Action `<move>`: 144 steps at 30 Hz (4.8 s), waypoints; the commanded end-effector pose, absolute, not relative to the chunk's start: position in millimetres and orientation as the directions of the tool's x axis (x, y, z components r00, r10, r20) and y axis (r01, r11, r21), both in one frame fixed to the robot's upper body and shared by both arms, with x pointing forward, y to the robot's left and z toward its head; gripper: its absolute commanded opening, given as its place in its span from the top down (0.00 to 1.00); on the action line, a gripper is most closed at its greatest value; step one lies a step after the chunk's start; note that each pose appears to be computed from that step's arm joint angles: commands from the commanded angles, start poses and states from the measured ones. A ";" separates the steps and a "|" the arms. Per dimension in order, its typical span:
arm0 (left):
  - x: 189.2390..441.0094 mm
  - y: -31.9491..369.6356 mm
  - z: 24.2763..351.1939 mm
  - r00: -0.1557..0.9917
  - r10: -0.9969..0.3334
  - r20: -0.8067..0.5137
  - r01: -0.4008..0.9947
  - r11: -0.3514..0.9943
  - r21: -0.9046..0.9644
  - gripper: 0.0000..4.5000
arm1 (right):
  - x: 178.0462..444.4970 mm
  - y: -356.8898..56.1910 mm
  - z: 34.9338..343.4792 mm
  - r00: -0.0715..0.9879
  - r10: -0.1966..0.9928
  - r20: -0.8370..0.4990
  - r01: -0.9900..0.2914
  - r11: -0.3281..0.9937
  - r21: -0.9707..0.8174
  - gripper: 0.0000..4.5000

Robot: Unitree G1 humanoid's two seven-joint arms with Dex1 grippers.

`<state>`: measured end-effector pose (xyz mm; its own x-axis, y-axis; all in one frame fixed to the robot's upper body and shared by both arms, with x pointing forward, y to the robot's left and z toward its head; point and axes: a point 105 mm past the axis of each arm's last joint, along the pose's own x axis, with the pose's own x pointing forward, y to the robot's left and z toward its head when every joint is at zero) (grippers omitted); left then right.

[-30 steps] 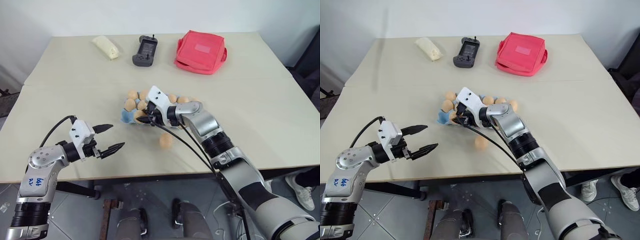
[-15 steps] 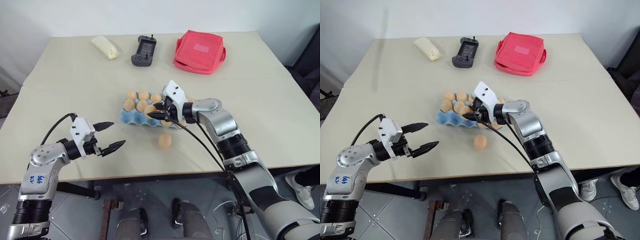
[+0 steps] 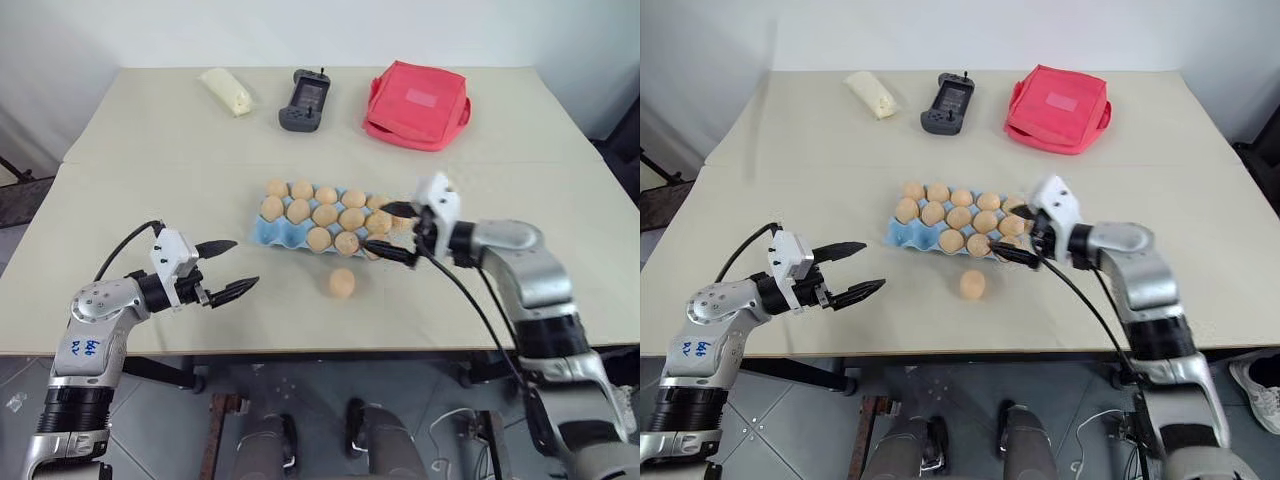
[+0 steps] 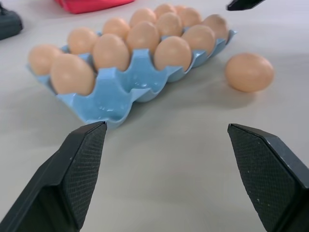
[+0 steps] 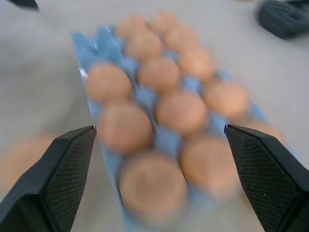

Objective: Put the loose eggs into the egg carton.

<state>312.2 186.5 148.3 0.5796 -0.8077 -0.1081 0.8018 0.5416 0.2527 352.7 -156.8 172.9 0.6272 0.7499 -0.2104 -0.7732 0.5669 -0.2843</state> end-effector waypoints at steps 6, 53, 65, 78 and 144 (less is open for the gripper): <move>318.7 172.7 154.3 0.531 -0.842 -0.093 0.827 0.491 0.275 0.05 | 325.9 -234.4 154.5 0.800 0.592 -0.102 -0.598 0.768 -0.231 0.01; 311.5 174.3 156.5 0.586 -0.809 -0.042 0.784 0.553 0.284 0.05 | 437.7 -148.6 171.0 0.567 0.649 -0.508 -0.819 0.377 -0.433 0.29; 305.4 181.9 151.9 0.607 -0.793 -0.055 0.773 0.574 0.269 0.05 | 422.2 -171.6 197.8 0.508 0.723 -0.468 -0.849 0.330 -0.413 0.52; 305.0 208.4 144.9 0.653 -0.752 -0.093 0.745 0.615 0.259 0.05 | 393.3 -22.7 221.5 0.325 0.900 -0.292 -0.923 0.234 -0.305 0.52; 321.1 60.6 123.6 0.523 -0.847 -0.094 0.841 0.496 0.215 0.03 | 257.0 -162.0 180.4 0.398 0.913 -0.088 -0.891 0.362 -0.273 0.00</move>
